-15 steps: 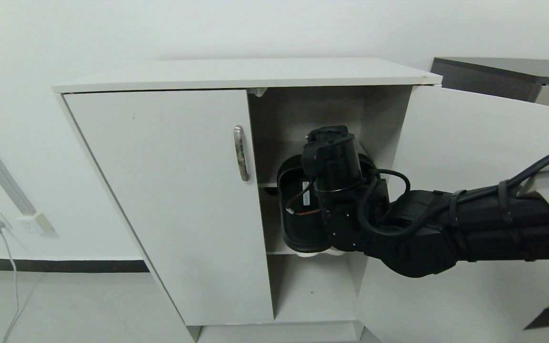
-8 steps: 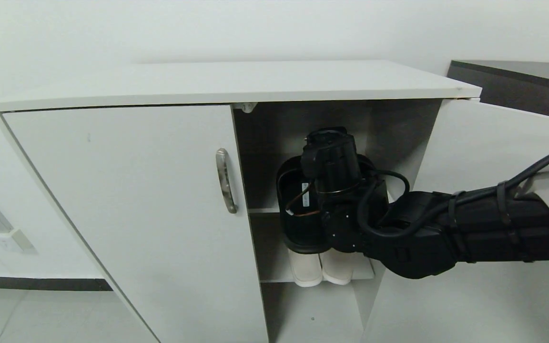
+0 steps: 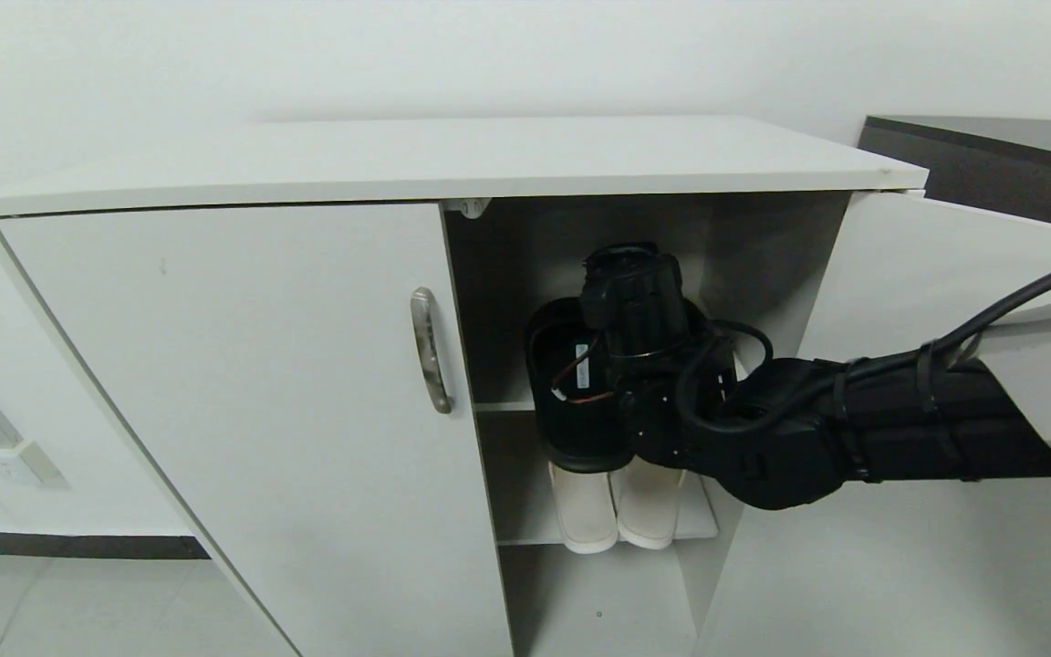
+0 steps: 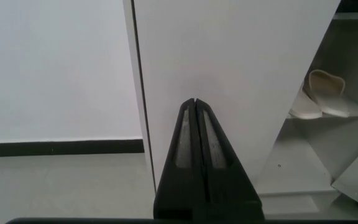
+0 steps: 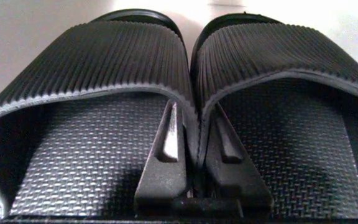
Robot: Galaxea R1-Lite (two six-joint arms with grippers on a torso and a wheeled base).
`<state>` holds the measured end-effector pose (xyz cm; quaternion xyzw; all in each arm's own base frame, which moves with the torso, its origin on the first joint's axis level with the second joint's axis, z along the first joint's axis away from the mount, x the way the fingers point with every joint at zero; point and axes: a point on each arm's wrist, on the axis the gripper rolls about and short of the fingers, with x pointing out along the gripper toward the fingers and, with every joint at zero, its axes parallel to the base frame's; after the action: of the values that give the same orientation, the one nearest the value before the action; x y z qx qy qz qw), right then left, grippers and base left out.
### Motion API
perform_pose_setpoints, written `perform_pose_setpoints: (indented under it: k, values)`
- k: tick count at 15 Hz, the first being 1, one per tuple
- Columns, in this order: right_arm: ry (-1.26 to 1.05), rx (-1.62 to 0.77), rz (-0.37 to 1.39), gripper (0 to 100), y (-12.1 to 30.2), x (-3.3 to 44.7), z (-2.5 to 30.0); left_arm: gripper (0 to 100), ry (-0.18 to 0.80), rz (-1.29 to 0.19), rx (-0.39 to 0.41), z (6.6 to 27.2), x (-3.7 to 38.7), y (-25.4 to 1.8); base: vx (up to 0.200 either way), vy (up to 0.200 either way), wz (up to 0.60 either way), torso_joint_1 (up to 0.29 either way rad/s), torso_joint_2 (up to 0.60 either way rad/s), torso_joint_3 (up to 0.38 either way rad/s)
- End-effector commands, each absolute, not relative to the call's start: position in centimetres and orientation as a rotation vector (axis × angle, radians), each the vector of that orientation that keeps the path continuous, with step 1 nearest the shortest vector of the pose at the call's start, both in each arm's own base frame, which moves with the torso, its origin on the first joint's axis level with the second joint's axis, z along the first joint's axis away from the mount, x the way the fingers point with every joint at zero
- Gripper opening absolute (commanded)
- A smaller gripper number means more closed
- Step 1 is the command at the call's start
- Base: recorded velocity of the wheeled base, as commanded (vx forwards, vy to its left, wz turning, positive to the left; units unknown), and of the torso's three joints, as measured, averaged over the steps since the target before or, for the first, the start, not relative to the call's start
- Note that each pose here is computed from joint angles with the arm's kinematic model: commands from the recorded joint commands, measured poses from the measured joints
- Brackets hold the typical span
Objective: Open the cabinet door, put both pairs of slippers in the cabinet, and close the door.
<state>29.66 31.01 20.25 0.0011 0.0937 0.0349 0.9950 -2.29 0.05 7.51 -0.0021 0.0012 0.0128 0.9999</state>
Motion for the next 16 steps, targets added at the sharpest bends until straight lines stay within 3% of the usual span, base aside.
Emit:
perform_pose_setpoints:
  k: [1, 16]
  values:
    - [0.195, -0.001, 0.067, 0, 31.2, 30.5, 19.6, 0, 0.005, 0.026, -0.005, 7.5, -2.3, 0.1, 0.000, 0.000, 0.00, 0.000, 0.00, 0.000]
    - [0.169, 0.022, 0.021, 0, 31.6, 36.1, 21.2, 0, 0.004, 0.032, -0.012, 7.5, -2.3, 0.1, 0.000, 0.000, 0.00, 0.000, 0.00, 0.000]
